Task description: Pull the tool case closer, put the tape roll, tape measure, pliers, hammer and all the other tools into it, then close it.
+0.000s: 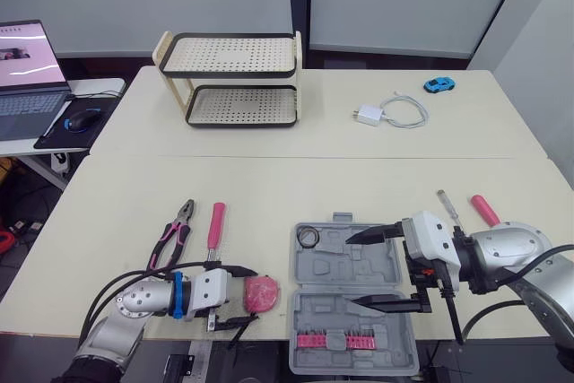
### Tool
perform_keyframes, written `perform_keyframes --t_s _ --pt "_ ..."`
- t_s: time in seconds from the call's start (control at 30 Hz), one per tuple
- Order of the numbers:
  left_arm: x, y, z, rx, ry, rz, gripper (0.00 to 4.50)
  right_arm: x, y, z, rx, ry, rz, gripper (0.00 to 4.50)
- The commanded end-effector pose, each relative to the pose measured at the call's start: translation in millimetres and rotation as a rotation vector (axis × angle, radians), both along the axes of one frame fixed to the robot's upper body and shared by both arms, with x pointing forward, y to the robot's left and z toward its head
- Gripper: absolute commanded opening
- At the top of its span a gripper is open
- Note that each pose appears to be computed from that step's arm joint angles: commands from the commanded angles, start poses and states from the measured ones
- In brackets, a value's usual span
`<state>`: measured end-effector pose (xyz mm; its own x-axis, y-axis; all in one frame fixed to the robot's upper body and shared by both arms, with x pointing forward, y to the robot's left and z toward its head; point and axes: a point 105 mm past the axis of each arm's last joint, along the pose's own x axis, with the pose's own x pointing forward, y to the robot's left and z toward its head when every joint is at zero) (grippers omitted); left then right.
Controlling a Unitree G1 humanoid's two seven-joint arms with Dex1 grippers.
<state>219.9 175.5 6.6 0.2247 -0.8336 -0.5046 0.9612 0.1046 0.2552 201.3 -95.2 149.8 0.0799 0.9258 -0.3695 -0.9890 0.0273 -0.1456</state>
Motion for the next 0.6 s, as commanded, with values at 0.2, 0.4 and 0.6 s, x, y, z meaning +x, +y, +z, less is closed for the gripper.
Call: perform_keyframes --t_s 0.2,0.4,0.6 --pt "0 4 -8 0.000 -0.004 0.007 3.21 -5 6 13 0.024 -0.031 0.031 4.50" --pt "0 7 4 -0.035 -0.017 -0.003 3.21 -4 6 12 0.020 -0.011 0.020 4.50" --pt "2 3 60 -0.038 -0.071 -0.085 3.21 3 -11 9 0.018 0.090 -0.078 4.50"
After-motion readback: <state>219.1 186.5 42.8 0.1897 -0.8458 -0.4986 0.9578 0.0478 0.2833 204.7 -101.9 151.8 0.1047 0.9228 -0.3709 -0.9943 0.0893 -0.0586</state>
